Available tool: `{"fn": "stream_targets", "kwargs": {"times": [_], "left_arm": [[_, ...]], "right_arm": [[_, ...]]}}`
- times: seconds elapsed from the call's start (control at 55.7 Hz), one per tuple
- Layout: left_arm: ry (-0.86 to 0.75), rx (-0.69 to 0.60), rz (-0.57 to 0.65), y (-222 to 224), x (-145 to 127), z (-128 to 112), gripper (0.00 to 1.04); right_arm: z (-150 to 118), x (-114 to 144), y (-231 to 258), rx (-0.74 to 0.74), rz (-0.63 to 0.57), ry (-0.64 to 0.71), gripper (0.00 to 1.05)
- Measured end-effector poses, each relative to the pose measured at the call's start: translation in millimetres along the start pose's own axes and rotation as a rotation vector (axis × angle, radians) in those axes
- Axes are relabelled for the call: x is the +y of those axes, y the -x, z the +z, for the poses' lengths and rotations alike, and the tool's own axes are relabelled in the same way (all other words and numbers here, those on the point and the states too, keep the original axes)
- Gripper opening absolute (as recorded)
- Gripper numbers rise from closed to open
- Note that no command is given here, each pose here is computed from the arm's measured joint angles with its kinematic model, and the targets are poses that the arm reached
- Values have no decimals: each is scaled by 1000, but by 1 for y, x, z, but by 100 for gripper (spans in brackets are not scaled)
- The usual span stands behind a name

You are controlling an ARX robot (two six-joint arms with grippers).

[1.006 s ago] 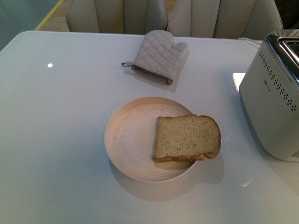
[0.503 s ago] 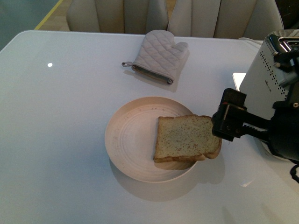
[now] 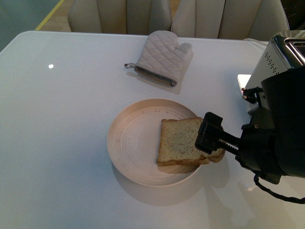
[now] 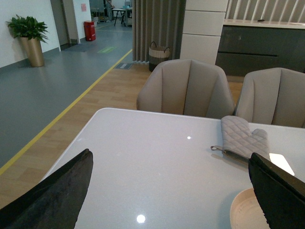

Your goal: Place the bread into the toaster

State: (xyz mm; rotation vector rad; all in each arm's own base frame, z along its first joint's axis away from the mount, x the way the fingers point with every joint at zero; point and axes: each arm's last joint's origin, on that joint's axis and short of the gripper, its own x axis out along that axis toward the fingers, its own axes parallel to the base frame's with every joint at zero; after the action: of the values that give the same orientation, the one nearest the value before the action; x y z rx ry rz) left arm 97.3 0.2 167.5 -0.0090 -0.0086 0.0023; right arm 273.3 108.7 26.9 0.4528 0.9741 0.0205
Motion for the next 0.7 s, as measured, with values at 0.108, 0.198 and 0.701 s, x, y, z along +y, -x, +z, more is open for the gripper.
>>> {"fn": "stream_targets", "kwargs": {"times": [0.108, 0.198, 0.701], "left_arm": [[0, 0, 0, 0, 0, 0, 97], [0, 0, 0, 0, 0, 0, 97], [0, 0, 0, 0, 0, 0, 97]], "right_arm": [[-1, -1, -11, -2, 6, 1, 96], [0, 0, -18, -11, 21, 11, 96], [4, 2, -31, -15, 62, 20, 67]]}}
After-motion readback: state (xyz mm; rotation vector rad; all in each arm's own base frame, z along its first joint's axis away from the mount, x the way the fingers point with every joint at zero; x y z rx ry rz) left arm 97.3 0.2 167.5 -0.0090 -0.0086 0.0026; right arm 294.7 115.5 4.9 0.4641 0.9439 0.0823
